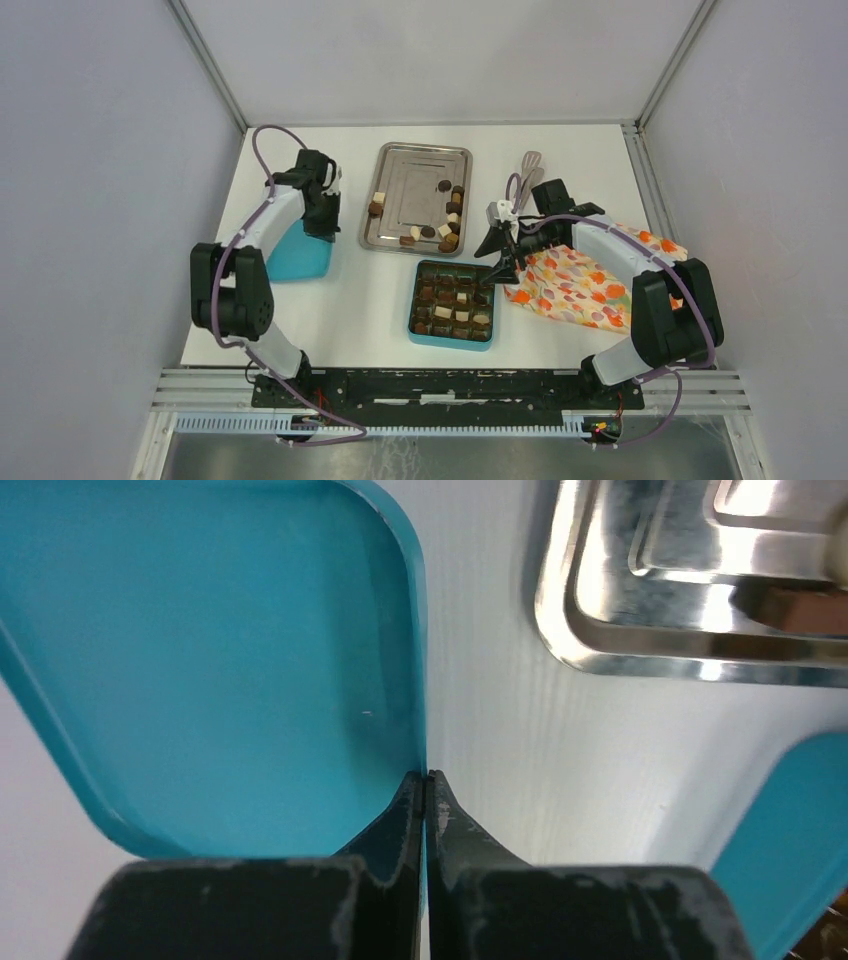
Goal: Pack the chocolate
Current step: Pick up the box lid from the center of the board.
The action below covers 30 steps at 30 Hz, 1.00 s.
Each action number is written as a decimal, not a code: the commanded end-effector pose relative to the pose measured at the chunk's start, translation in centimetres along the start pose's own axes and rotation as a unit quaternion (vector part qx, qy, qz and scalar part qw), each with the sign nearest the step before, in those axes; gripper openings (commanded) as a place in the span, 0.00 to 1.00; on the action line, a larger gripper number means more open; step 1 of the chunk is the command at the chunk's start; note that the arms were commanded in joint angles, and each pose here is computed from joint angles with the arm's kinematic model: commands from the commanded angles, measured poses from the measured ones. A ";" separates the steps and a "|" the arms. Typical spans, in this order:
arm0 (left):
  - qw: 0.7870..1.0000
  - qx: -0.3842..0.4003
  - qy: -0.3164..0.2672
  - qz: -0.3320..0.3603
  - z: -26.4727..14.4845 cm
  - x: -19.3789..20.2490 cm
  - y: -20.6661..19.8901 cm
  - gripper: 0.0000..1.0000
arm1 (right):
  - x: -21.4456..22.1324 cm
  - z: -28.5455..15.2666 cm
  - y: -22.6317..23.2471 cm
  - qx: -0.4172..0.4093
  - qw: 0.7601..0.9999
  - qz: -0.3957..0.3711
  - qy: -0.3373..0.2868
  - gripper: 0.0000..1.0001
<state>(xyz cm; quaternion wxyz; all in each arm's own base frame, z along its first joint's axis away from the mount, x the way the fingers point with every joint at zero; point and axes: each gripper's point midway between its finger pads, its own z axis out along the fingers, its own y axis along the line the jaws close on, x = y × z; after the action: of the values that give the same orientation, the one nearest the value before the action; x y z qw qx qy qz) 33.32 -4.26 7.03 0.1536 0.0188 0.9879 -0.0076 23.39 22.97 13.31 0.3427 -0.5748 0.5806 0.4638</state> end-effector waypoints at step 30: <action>0.866 0.440 -0.230 0.069 -25.2 1.0 -13.6 0.02 | -10.2 -1.7 -0.2 -0.037 0.893 -0.446 -0.056 0.92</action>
<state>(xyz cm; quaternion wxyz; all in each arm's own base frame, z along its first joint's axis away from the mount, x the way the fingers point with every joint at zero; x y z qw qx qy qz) 25.33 -14.86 24.49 0.3078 0.1033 0.8789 -0.3494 24.20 23.69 19.02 0.4884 -0.7573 0.2903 0.3220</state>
